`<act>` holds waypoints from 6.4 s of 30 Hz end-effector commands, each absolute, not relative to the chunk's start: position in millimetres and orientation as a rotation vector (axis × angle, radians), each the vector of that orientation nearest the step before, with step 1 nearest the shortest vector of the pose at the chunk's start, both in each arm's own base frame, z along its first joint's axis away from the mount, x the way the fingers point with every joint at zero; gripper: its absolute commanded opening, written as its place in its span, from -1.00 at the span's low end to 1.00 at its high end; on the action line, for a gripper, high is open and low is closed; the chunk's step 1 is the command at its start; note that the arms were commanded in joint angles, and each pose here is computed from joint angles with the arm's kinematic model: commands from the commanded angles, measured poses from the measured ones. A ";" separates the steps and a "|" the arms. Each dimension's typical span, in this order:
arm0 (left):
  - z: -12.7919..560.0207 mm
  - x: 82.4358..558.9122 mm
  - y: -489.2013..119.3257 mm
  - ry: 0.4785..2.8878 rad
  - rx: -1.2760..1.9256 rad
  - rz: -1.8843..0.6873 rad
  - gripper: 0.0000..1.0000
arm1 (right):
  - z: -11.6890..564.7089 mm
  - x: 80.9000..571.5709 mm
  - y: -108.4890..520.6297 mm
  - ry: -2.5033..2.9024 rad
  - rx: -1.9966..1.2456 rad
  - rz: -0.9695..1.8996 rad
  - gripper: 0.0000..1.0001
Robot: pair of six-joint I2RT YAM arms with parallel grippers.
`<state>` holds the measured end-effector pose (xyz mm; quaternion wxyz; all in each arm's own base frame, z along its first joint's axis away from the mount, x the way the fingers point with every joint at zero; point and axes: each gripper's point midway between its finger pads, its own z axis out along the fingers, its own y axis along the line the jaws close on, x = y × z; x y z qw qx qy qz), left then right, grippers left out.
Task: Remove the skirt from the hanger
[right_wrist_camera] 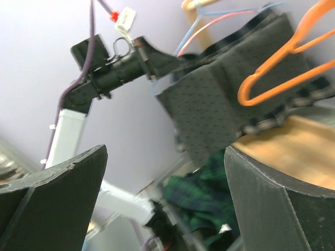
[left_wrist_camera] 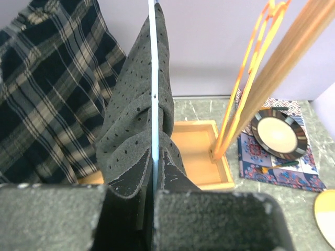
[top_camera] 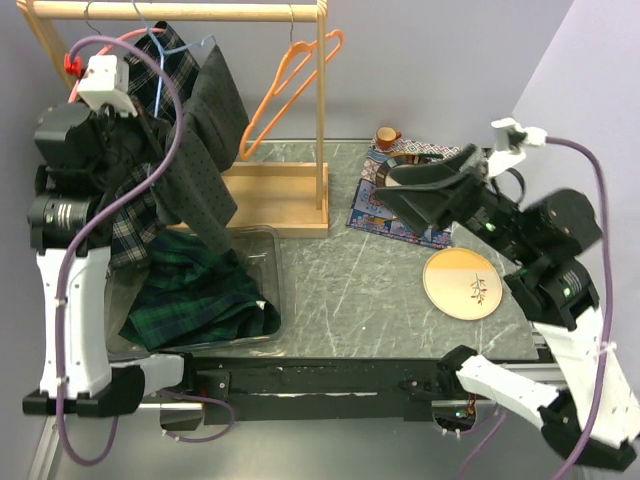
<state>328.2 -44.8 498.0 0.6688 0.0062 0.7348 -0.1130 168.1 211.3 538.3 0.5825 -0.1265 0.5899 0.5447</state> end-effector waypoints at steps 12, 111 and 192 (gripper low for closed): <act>510.8 242.9 -39.7 1.581 -0.036 -0.286 -0.98 | 528.8 176.9 368.0 1.490 -0.485 1.223 0.98; 571.5 150.0 13.1 1.231 -0.336 -0.200 -0.98 | 668.1 162.4 287.4 1.089 -0.261 0.828 -1.00; 486.9 223.8 -6.5 1.626 -0.189 -0.135 -0.99 | 184.8 171.0 516.4 2.096 -0.730 1.081 0.74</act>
